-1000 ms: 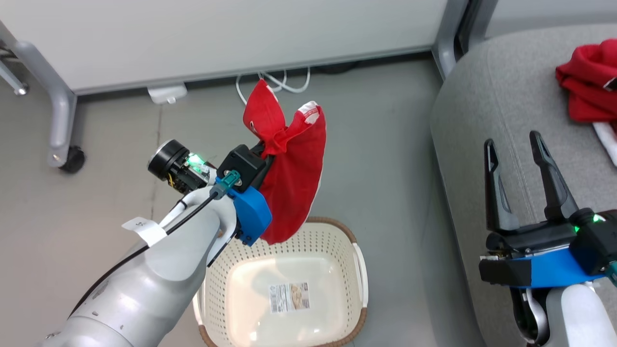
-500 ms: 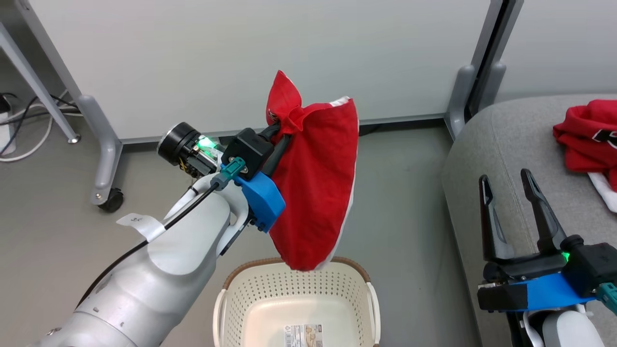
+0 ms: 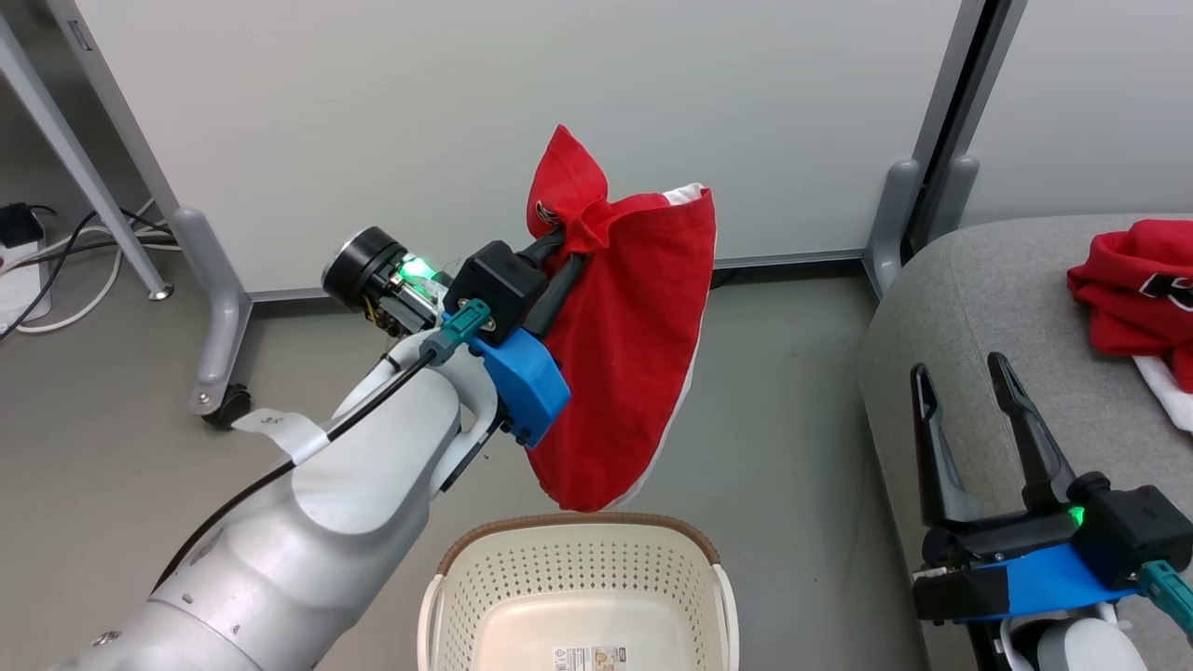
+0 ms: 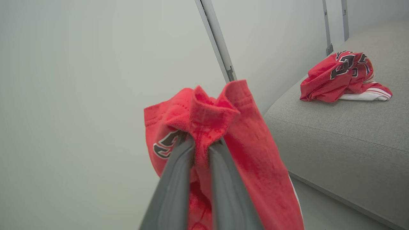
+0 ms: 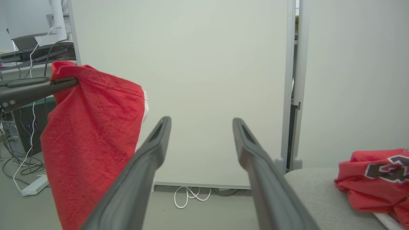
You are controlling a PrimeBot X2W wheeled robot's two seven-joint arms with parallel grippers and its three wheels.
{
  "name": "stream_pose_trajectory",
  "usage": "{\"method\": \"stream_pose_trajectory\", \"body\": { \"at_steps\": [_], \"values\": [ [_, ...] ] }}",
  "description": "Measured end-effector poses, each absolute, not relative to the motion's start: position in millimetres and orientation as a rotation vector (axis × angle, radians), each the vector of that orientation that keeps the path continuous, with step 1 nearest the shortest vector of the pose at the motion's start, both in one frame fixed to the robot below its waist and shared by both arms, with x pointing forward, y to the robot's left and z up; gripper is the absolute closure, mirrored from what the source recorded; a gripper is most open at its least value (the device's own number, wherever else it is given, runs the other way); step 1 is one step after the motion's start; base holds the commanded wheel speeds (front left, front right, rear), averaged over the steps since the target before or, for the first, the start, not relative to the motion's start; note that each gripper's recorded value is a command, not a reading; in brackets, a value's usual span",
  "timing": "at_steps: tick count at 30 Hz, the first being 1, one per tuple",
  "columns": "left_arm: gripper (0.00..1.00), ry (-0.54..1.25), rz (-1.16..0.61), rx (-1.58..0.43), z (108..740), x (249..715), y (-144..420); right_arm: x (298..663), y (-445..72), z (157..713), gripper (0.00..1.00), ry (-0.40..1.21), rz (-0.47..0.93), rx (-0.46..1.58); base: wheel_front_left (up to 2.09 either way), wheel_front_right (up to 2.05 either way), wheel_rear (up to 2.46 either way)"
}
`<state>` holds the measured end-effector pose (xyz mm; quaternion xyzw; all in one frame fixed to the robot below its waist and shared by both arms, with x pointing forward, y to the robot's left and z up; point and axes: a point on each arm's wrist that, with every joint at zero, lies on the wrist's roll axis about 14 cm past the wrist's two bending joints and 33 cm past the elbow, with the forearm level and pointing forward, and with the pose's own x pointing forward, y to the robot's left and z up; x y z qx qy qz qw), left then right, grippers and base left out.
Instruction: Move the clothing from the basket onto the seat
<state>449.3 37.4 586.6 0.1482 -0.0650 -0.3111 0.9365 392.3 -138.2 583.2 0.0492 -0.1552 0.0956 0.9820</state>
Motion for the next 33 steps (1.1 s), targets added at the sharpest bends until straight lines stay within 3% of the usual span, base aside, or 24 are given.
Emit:
{"method": "stream_pose_trajectory", "body": {
  "at_steps": [18, 33],
  "values": [
    [1.00, -0.100, -0.659, 0.288, 574.5, 455.2, 28.9, 402.7, -89.4, 560.8, 0.00, -0.236, 0.331, 0.137, 0.00, 0.00, 0.00],
    [1.00, -0.101, -0.704, 0.267, 567.4, 459.1, 10.2, 444.6, -68.7, 543.6, 0.00, -0.176, 0.396, 0.050, 0.00, 0.00, 0.00]
  ]
}}
